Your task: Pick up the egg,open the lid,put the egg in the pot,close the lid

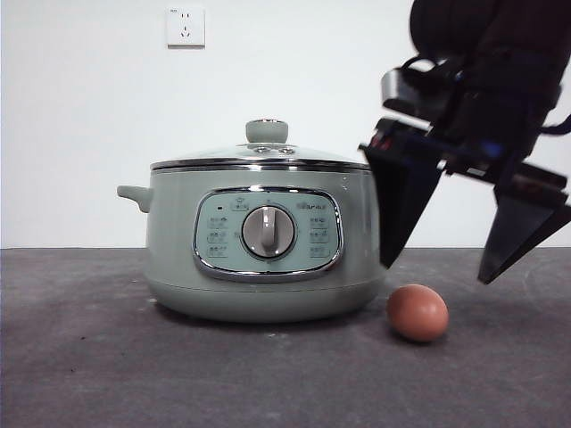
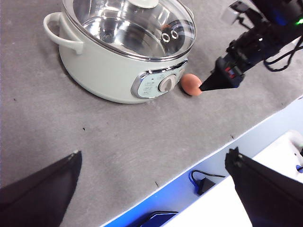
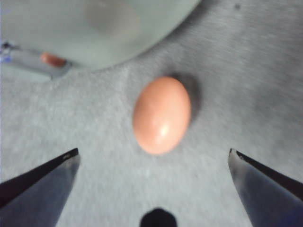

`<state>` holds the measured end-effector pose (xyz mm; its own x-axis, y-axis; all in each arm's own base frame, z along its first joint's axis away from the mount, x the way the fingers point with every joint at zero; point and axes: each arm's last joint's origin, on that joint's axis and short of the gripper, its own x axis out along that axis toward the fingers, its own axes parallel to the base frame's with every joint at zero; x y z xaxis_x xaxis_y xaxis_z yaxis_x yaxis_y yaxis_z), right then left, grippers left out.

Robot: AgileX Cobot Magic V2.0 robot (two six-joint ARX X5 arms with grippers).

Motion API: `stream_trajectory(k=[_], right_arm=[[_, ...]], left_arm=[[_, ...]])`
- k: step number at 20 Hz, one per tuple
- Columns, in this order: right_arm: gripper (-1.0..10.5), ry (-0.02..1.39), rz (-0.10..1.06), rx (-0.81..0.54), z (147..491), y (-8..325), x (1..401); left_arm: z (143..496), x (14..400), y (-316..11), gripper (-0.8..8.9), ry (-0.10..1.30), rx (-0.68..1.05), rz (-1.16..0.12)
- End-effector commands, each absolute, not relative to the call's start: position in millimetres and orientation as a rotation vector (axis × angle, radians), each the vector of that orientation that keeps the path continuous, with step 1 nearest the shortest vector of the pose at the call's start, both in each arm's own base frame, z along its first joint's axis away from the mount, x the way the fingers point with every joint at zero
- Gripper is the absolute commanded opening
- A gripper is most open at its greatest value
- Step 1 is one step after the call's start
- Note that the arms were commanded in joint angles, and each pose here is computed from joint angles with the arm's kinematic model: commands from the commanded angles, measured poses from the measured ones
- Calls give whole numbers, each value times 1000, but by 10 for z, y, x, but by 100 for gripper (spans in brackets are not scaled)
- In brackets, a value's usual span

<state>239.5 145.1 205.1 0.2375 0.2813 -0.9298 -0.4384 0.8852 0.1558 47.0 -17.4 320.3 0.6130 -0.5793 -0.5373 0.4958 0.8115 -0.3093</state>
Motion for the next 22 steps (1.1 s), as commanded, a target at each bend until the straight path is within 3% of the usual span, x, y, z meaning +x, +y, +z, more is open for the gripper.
stream_trajectory(k=[1, 5, 9, 16, 18, 22], right_arm=[[615, 1246, 476, -145, 1950, 1506, 2450], [571, 1250, 460, -152, 1832, 1542, 2520], [458, 1213, 469, -143, 1836, 1564, 2556], [456, 1246, 465, -149, 1714, 1588, 2591], [344, 1248, 464, -151, 1698, 1590, 2597], [5, 1241, 478, -154, 1700, 1595, 2602]], left_arm=[[3213, 470, -175, 634, 658, -132, -624], [3213, 470, -175, 634, 658, -132, -624], [3218, 474, -175, 634, 651, -130, -624], [3233, 487, -175, 634, 630, -123, -625], [3233, 487, -175, 634, 630, -123, -625], [3234, 487, -175, 634, 630, -123, -624]])
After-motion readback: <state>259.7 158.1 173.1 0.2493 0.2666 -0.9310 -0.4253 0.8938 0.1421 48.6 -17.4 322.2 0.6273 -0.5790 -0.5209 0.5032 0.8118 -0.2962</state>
